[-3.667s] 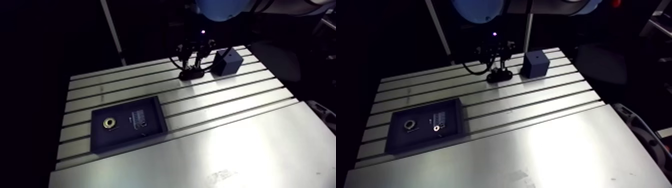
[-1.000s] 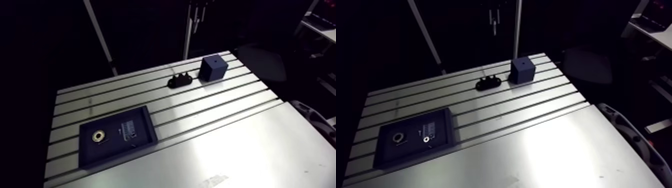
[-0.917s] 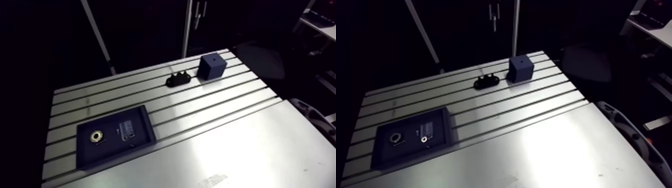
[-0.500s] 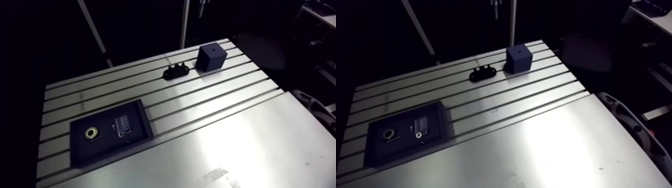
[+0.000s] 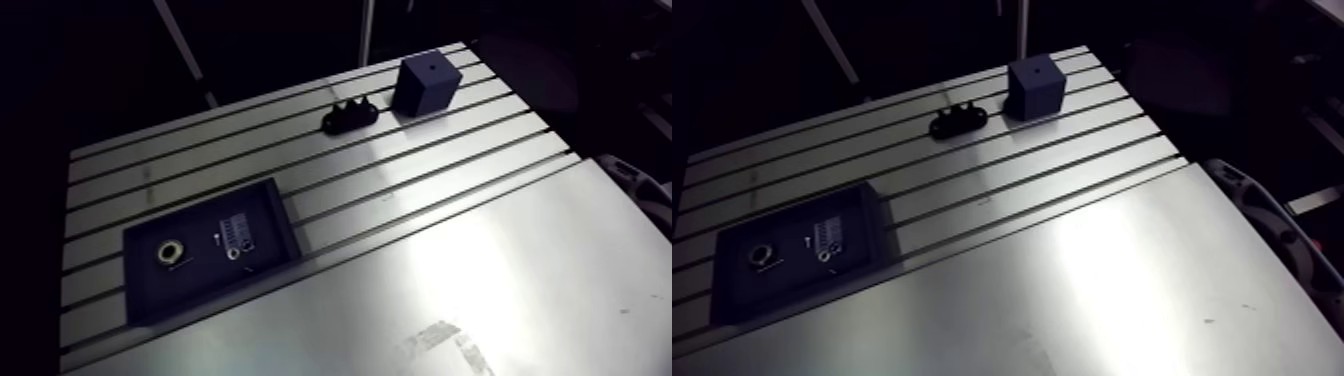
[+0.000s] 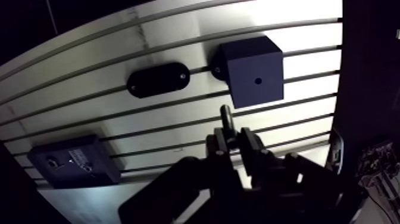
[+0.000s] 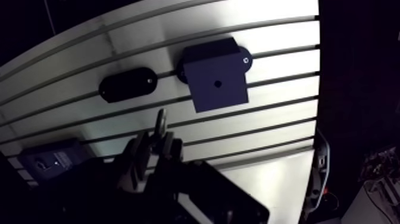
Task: Pick up the M10 bolt and insert it into the hole until fully seated.
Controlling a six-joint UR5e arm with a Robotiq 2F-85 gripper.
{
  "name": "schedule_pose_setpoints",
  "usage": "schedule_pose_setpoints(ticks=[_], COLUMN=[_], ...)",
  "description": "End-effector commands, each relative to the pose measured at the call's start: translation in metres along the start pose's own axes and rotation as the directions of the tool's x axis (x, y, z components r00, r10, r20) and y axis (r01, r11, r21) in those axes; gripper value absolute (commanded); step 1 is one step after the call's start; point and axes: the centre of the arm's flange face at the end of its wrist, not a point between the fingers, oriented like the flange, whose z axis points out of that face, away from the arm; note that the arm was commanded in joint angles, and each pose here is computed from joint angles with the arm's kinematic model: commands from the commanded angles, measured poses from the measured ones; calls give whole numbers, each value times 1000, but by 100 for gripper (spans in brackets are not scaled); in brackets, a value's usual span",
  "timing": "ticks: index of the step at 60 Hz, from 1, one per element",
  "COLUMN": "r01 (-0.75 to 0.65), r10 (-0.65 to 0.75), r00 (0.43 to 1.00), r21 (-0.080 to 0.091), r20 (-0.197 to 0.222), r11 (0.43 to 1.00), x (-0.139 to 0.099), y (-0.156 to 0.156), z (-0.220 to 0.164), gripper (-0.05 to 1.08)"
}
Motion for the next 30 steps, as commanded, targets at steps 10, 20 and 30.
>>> schedule_pose_setpoints(ticks=[10,20,30], r01=[-6,-28,-39], r10=[6,28,39], r00=[1000,999,999], r21=[0,11,19], r20=[10,21,31], r11=[1000,1000,999], x=[11,11,14], y=[7,24,34], z=[11,16,22], gripper=[108,108,108])
